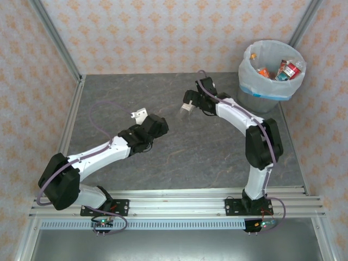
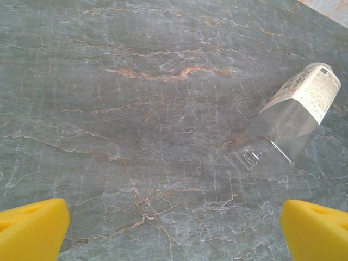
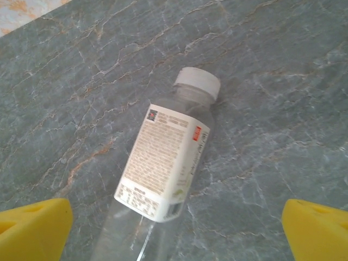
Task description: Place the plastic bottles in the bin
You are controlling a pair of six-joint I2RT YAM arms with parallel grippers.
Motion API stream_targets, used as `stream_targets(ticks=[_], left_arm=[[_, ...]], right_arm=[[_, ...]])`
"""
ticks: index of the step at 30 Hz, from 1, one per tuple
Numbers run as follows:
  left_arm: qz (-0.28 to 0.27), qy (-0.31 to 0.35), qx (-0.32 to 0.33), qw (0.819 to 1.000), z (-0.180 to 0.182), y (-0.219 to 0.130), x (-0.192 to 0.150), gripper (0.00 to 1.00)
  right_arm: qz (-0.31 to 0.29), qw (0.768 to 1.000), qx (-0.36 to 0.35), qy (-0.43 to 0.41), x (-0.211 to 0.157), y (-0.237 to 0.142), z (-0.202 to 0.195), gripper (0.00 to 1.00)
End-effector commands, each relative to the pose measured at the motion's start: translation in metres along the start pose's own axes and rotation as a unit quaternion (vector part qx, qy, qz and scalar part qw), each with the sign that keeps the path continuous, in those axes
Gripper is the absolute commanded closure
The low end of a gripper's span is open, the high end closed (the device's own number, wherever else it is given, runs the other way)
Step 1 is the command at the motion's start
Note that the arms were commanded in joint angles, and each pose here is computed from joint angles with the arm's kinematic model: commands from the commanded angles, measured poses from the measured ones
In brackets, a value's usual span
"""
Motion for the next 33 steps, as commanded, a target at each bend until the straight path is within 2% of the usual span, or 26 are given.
stream_targets(ticks=[1,8,12,18,22,26,28,33], left_arm=[[-0.012,-0.009,0.029,0.999,0.015,-0.005,0.002,0.00],[-0.017,-0.011,0.037,0.999,0.022,-0.008,0.003,0.00],[-0.018,-0.013,0.042,0.999,0.026,-0.009,0.002,0.00],[-0.017,-0.017,0.044,0.999,0.030,-0.008,-0.001,0.00],[-0.015,-0.019,0.046,0.999,0.031,-0.007,-0.003,0.00],[-0.011,-0.017,0.046,0.999,0.030,-0.005,-0.005,0.00],[-0.009,-0.018,0.045,0.999,0.029,-0.003,-0.005,0.00],[-0.006,-0.018,0.041,0.999,0.025,-0.001,-0.004,0.00]], right_arm=[[0.016,0.999,-0.045,0.001,-0.007,0.010,0.001,0.01],[0.031,0.994,-0.107,0.015,-0.016,0.042,0.006,0.01],[0.041,0.992,-0.114,0.018,-0.022,0.056,0.005,0.00],[0.072,0.987,-0.141,0.004,-0.037,0.079,-0.003,0.07],[0.058,0.987,-0.153,-0.005,-0.037,0.087,-0.009,0.23],[0.049,0.987,-0.151,-0.010,-0.035,0.089,-0.010,0.35],[0.045,0.989,-0.141,-0.011,-0.034,0.087,-0.008,0.44],[0.020,0.994,-0.107,-0.015,-0.029,0.076,-0.004,0.59]])
Point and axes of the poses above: each hand's point on the last joint's axis, 136 mm out from that joint toward the fingers, its own y axis out along the fingers, its own z axis along the line the jaws close on, x = y × z, the point moved 4 cm from there along -y, back along the fingers, and after that the axes turned 14 degrees about y, right-handed, at the moved point
